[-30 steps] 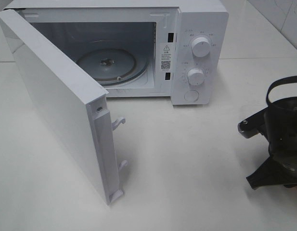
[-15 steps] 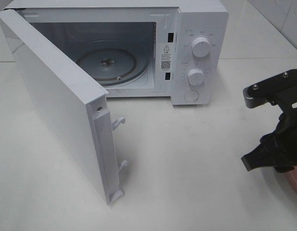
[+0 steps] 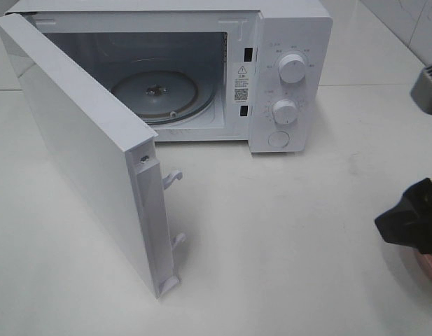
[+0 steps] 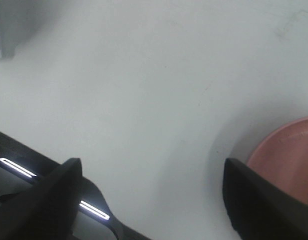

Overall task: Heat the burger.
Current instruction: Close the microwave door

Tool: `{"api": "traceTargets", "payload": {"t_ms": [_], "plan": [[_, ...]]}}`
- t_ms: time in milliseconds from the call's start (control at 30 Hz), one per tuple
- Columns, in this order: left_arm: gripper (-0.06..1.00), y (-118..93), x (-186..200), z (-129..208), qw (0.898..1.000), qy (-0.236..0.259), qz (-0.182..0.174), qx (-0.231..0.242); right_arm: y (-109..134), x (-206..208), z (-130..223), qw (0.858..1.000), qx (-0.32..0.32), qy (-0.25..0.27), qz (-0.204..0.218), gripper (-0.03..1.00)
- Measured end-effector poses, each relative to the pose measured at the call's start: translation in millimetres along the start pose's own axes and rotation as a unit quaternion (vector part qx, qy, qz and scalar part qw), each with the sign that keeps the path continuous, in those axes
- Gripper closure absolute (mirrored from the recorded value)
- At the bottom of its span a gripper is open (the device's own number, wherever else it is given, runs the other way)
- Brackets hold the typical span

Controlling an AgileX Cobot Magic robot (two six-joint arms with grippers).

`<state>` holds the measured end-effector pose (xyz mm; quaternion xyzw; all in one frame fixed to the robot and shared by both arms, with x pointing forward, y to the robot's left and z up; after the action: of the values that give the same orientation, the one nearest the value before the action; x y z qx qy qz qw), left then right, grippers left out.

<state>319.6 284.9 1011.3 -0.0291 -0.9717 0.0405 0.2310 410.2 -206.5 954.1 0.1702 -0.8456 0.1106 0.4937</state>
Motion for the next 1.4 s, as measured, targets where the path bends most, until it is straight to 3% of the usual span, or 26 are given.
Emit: {"api": "traceTargets", "payload": {"t_ms": [300, 667, 1000, 1400], "plan": [[-0.04, 0.0, 0.0, 0.0, 1.000, 0.000, 0.000, 0.000, -6.7, 32.8, 21.8, 1.000, -0.013, -0.017, -0.004, 0.21], [-0.04, 0.0, 0.0, 0.0, 1.000, 0.000, 0.000, 0.000, -20.0, 51.3, 50.6, 0.995, -0.046, -0.091, -0.001, 0.21], [-0.04, 0.0, 0.0, 0.0, 1.000, 0.000, 0.000, 0.000, -46.1, 78.1, 58.4, 0.971, -0.132, -0.190, 0.057, 0.21], [-0.04, 0.0, 0.0, 0.0, 1.000, 0.000, 0.000, 0.000, -42.3, 97.1, 80.4, 0.947, -0.150, -0.271, 0.083, 0.21]]}}
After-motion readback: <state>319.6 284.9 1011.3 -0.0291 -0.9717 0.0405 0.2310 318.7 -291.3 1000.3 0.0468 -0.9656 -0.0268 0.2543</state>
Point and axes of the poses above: a point on each arm's last joint axis where the gripper is mounted, x pointing back along that axis away from the gripper, y along the wrist's bending axis when the last joint is at zero, z = x × y, the point moved 10 cm from there along -x, pointing out along that axis toward the gripper, and after that the axes turned 1 degree about x, right-handed, at the moved point
